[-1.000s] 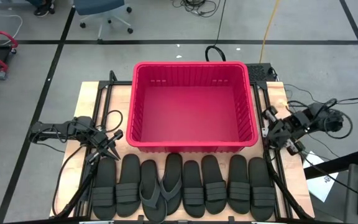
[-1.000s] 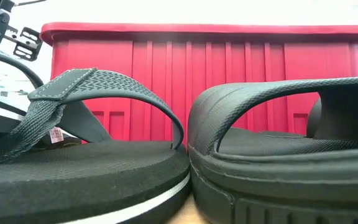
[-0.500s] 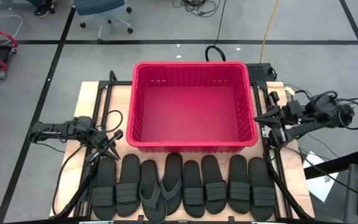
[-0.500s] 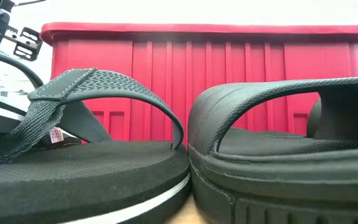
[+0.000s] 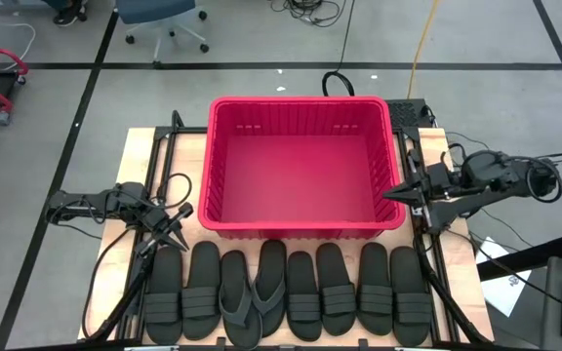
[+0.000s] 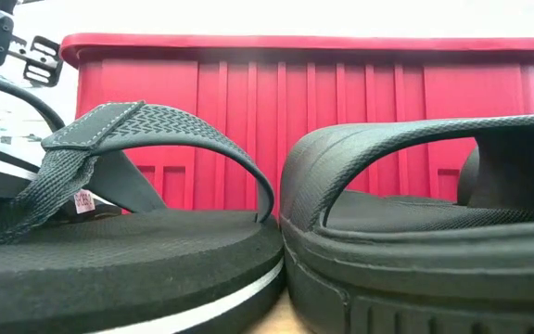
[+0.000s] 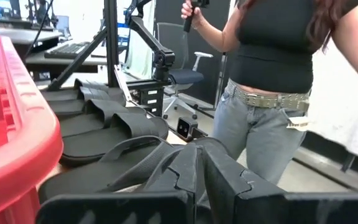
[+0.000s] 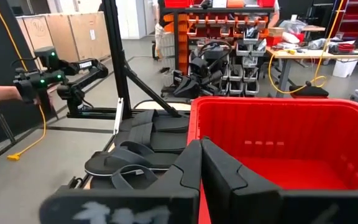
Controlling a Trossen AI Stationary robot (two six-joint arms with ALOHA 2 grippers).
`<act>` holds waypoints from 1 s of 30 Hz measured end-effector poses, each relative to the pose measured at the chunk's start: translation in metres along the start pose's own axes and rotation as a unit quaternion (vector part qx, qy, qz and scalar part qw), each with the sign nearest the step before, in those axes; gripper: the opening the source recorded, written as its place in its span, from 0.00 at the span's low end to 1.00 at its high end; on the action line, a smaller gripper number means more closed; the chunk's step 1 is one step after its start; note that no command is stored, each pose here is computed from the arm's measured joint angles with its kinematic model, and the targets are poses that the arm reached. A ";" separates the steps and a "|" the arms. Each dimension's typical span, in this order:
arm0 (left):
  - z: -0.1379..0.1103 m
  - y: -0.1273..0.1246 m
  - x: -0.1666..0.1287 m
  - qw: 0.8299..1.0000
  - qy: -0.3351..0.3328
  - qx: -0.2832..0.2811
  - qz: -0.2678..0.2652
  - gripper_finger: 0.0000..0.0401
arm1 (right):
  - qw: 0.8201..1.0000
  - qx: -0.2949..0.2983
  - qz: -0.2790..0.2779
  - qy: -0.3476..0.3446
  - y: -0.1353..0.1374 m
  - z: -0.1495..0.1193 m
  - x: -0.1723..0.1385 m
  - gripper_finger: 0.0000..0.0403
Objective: Pick and place slides into bin
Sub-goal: Put the black slide into the red bin
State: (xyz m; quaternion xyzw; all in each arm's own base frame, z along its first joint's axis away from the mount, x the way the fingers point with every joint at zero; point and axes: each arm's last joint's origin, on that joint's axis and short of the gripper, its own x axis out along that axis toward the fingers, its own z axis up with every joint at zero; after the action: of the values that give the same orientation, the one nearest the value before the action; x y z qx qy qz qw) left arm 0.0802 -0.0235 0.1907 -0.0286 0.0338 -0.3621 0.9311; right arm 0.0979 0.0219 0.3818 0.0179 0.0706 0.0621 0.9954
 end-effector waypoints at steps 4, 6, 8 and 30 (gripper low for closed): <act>0.002 0.000 0.000 1.000 -0.008 0.016 0.009 0.06 | 1.000 0.000 0.000 0.002 0.000 0.000 0.002 0.00; 0.004 0.001 0.000 0.999 -0.017 0.021 0.020 0.06 | 1.000 0.000 0.000 0.004 0.000 0.000 0.003 0.00; 0.006 0.001 0.000 0.999 -0.026 0.027 0.028 0.06 | 1.000 0.000 0.000 0.003 0.001 0.000 0.004 0.00; 0.037 0.004 0.000 0.991 -0.092 -0.061 0.078 0.06 | 0.995 0.033 0.095 0.024 0.007 -0.002 0.010 0.00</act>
State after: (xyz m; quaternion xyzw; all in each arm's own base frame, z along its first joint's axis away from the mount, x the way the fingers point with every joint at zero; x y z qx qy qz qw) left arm 0.0863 -0.0195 0.2268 -0.1155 -0.0283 -0.2818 0.9521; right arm 0.1069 0.0301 0.3792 0.0562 0.0944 0.1544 0.9819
